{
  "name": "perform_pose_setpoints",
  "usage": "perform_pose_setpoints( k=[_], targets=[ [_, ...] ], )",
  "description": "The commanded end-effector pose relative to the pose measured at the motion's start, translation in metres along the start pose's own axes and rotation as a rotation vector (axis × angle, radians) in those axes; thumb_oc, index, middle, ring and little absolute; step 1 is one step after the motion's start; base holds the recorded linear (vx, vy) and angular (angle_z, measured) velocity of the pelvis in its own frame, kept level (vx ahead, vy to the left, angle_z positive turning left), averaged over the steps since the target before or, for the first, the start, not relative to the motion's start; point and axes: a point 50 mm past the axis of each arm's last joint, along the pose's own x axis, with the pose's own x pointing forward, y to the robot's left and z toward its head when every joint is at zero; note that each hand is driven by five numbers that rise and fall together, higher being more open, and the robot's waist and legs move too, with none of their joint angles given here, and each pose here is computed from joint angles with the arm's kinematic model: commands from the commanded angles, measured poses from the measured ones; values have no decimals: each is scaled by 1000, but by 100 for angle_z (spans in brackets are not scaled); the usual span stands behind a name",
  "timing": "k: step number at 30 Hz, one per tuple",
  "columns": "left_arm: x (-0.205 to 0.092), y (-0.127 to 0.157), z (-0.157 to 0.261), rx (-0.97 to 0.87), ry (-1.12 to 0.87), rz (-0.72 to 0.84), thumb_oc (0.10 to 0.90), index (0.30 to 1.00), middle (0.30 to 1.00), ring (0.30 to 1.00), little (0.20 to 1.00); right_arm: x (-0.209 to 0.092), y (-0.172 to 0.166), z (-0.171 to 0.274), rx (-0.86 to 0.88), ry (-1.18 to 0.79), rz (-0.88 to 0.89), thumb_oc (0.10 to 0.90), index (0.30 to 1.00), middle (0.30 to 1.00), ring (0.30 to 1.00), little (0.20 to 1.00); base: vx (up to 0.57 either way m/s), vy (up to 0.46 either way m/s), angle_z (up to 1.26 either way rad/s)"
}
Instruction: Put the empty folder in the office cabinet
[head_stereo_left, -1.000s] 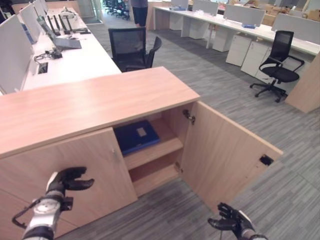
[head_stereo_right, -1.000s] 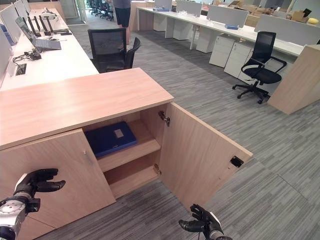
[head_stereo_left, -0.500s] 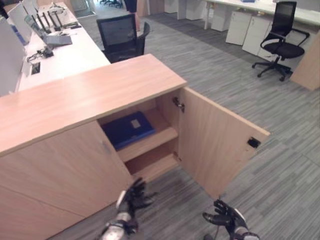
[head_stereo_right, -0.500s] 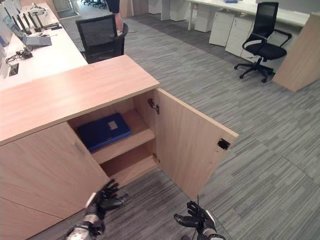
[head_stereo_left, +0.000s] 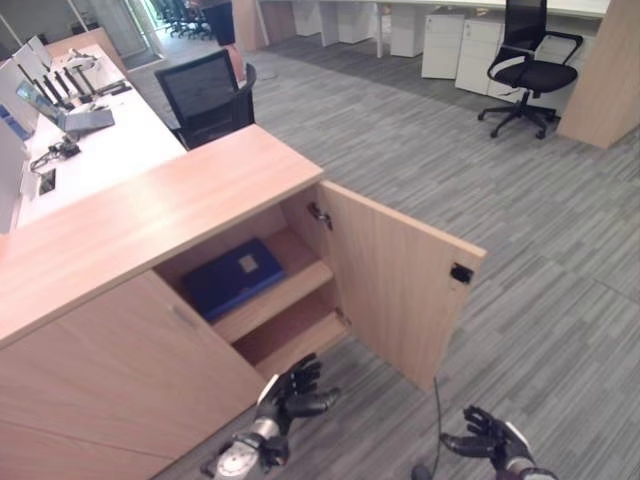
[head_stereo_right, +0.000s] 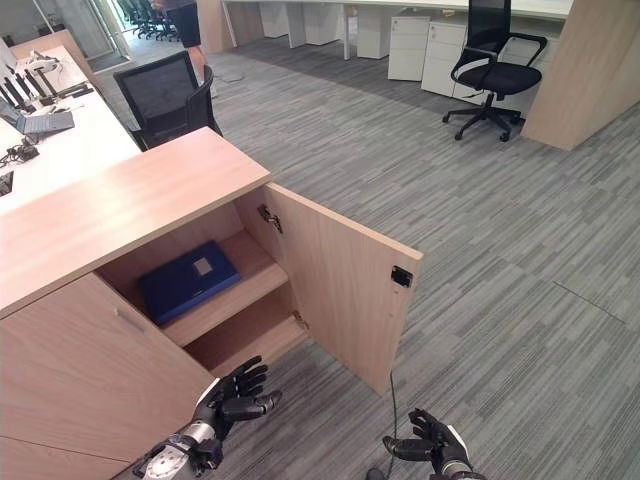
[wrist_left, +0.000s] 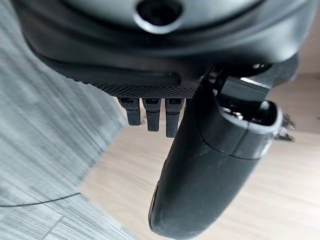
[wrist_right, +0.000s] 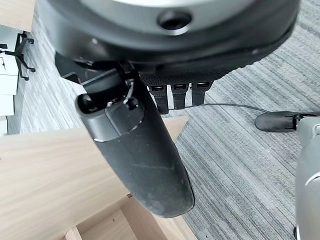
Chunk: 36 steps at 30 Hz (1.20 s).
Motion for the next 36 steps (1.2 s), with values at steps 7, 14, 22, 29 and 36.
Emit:
perform_pose_setpoints(
  k=[7,14,22,29,36],
  targets=[
    [1,19,37,84,-139,-1,800,900,900,900,900,16,-9,67,18,-236,-55,800,900,900,900,900,81,-15,-16],
    [-6,25,25,117,-77,-18,800,900,900,900,900,22,-30,156,29,-466,-145,800,900,900,900,900,32,17,3],
    [-11,24,15,127,-27,-59,800,900,900,900,900,21,-10,235,44,-642,-92,800,900,900,900,900,-2,2,-1],
    [-12,23,11,130,-1,-67,800,900,900,900,900,10,25,290,53,-790,6,800,900,900,900,900,-1,1,-1],
    [-8,23,12,126,-7,-42,800,900,900,900,900,13,57,279,39,-775,109,800,900,900,900,900,-16,11,7]
  ],
)
